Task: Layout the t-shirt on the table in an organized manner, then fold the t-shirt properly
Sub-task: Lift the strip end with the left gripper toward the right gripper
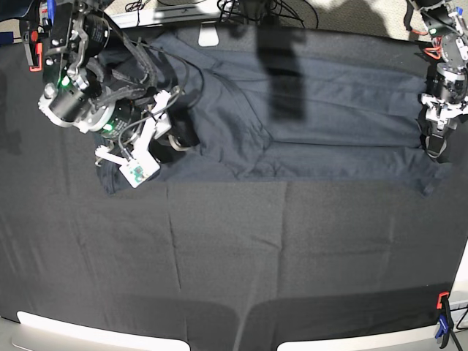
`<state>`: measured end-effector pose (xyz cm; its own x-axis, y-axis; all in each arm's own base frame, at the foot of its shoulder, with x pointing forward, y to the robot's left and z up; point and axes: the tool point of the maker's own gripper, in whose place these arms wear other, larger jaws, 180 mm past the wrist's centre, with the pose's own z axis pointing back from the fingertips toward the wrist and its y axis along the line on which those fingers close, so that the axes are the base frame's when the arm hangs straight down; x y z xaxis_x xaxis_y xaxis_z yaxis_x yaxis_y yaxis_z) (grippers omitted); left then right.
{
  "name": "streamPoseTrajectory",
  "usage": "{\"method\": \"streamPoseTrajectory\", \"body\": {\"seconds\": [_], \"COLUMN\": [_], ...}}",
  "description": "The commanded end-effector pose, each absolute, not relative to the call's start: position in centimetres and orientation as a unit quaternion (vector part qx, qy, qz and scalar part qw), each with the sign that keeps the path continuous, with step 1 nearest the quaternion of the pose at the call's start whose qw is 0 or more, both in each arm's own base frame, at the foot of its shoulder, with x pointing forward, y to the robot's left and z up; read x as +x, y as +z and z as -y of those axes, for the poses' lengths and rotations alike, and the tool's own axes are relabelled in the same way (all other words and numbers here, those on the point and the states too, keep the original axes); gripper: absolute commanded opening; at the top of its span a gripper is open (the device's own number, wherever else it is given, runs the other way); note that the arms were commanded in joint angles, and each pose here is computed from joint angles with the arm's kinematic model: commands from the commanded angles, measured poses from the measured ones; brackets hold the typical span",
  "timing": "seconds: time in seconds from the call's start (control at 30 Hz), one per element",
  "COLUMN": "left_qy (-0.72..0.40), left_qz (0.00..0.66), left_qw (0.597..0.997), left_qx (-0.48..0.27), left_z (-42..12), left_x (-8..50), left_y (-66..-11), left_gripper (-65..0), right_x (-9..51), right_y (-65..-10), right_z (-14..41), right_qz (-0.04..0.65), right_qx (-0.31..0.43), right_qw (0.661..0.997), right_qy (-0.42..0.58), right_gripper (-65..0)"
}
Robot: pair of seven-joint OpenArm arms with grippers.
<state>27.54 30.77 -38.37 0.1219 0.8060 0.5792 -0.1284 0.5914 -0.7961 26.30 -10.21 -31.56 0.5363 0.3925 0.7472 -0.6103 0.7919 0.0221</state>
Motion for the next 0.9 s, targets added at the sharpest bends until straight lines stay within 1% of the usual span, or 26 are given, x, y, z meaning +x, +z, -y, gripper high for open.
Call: {"method": "streamPoseTrajectory", "body": {"seconds": [0.0, 0.07, 0.23, 0.43, 0.5, 0.57, 0.6, 0.67, 0.73, 0.77, 0.87], "left_qy": [0.329, 0.323, 0.285, 0.238, 0.236, 0.237, 0.237, 0.237, 0.240, 0.242, 0.251], "left_qz": [0.583, 0.579, 0.564, 0.557, 0.555, 0.553, 0.552, 0.546, 0.544, 0.548, 0.564], "left_qw": [0.678, 0.687, 0.727, 0.759, 0.761, 0.763, 0.764, 0.769, 0.770, 0.768, 0.756], "left_qx": [-0.303, -0.297, -0.271, -0.240, -0.238, -0.237, -0.237, -0.233, -0.231, -0.228, -0.219], "left_z": [-31.0, -30.9, -30.2, -29.7, -29.7, -29.7, -29.7, -29.7, -29.8, -29.9, -30.7], "left_x": [28.1, 28.2, 29.3, 31.7, 31.7, 31.5, 31.3, 30.9, 30.5, 30.3, 29.9], "left_y": [-37.2, -37.4, -38.2, -38.1, -38.1, -38.3, -38.4, -38.9, -39.2, -39.1, -38.8], "left_gripper": [-41.3, -41.3, -41.3, -41.3, -41.6, -45.2, -48.1, -54.2, -62.6, -65.0, -65.0], "right_x": [26.9, 27.0, 26.9, 27.0, 26.9, 26.9, 26.9, 26.9, 26.9, 26.9, 26.9], "right_y": [-30.2, -30.2, -30.2, -30.2, -30.2, -30.2, -30.2, -30.2, -30.2, -30.2, -30.2], "right_z": [9.9, 9.9, 9.9, 9.9, 10.0, 10.0, 10.0, 10.0, 10.0, 10.0, 10.0], "right_qz": [0.411, 0.411, 0.411, 0.411, 0.410, 0.409, 0.409, 0.409, 0.409, 0.409, 0.409], "right_qx": [0.145, 0.145, 0.145, 0.145, 0.145, 0.144, 0.144, 0.144, 0.144, 0.144, 0.144], "right_qw": [0.850, 0.850, 0.850, 0.851, 0.851, 0.852, 0.852, 0.852, 0.852, 0.852, 0.852], "right_qy": [0.295, 0.295, 0.295, 0.294, 0.294, 0.293, 0.293, 0.293, 0.293, 0.293, 0.293], "right_gripper": [-42.8, -42.8, -42.8, -42.8, -42.8, -42.8, -42.8, -42.8, -42.8, -42.8, -42.8]}}
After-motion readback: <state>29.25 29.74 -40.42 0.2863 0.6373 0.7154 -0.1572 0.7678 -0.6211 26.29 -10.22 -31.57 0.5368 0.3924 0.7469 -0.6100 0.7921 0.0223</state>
